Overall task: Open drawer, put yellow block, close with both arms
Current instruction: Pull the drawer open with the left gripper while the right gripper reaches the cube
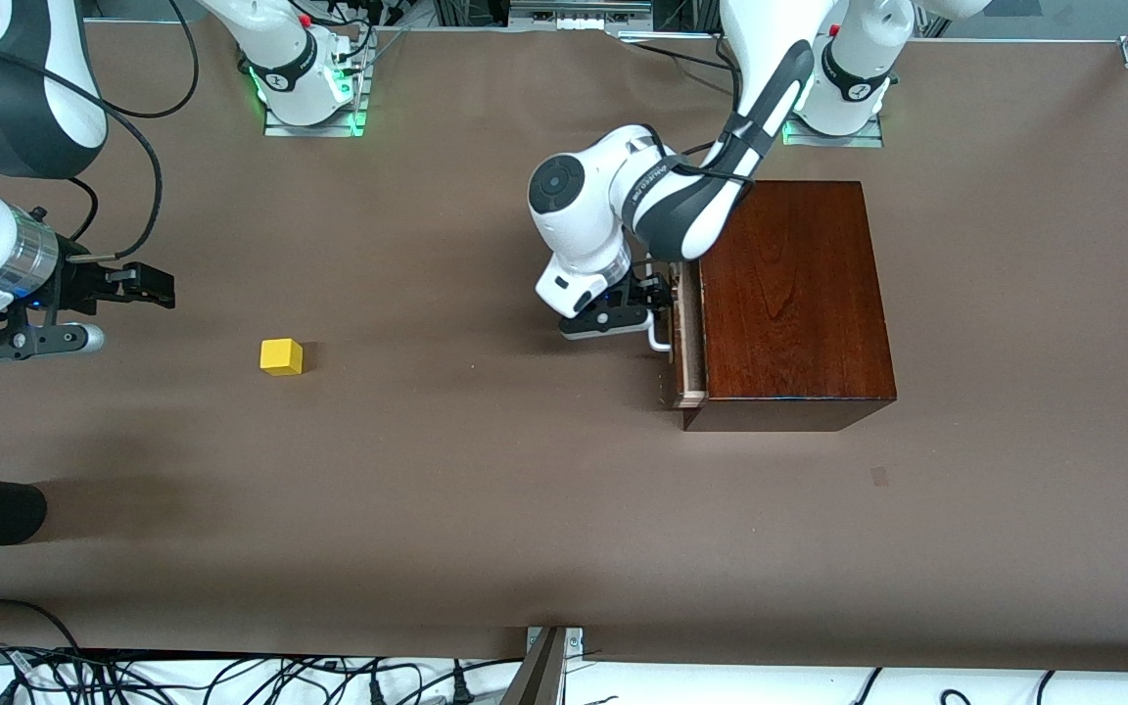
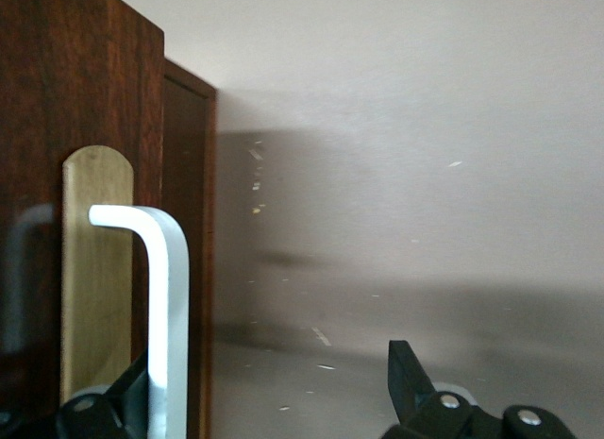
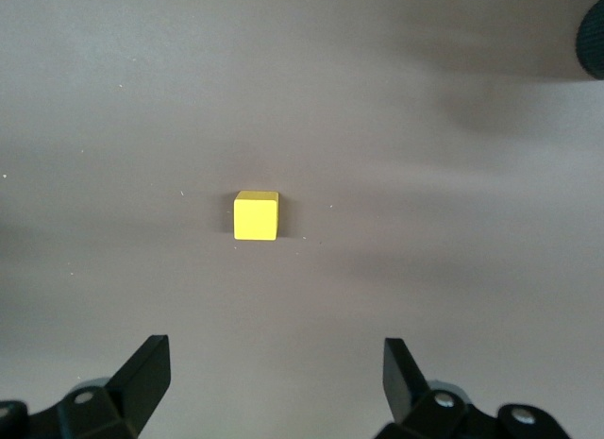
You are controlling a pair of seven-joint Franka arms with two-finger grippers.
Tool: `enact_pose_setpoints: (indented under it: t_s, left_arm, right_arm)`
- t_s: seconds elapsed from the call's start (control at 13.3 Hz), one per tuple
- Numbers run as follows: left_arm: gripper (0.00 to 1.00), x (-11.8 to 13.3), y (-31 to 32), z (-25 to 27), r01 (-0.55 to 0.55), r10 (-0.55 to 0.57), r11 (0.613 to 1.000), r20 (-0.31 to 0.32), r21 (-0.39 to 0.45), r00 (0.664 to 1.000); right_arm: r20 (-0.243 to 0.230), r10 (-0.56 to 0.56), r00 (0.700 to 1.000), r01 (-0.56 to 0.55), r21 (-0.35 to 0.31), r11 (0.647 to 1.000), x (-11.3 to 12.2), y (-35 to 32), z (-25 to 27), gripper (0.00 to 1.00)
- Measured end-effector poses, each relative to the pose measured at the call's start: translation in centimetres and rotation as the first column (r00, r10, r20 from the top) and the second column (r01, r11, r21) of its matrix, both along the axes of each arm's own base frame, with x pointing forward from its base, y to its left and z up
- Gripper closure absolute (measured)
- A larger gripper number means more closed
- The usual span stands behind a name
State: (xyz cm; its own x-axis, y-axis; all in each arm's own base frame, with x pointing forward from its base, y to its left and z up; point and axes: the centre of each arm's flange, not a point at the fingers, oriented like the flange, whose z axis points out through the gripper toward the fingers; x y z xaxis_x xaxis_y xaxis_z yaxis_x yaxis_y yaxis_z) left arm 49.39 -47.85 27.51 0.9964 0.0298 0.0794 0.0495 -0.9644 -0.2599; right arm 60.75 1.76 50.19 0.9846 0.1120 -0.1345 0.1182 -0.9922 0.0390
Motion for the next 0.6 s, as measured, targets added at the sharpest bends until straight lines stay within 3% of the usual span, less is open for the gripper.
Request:
enact_pose_setpoints:
  t_s: [0.15, 0.38, 0.6]
  left_arm:
    - [0.0, -0.3, -1.0, 0.1, 0.009, -0.008, 0.999, 0.027, -0.037, 1.0]
    - [0.0, -0.1, -2.0, 0.0, 0.018, -0.016, 0.998, 0.04, -0.053, 0.999]
    - [0.0, 0.1, -2.3, 0.0, 0.004, -0.002, 0.999, 0.042, -0.049, 0.999]
  right_arm:
    - [-0.002, 0.0, 1.0, 0.0, 0.0, 1.0, 0.0, 0.0, -0.6, 0.0]
    - [0.032, 0.004, 0.999, -0.004, 0.002, 1.0, 0.4, 0.0, -3.8, 0.0]
    - [0.022, -0.011, 1.0, 0.01, 0.036, 0.999, 1.0, 0.3, -8.5, 0.0]
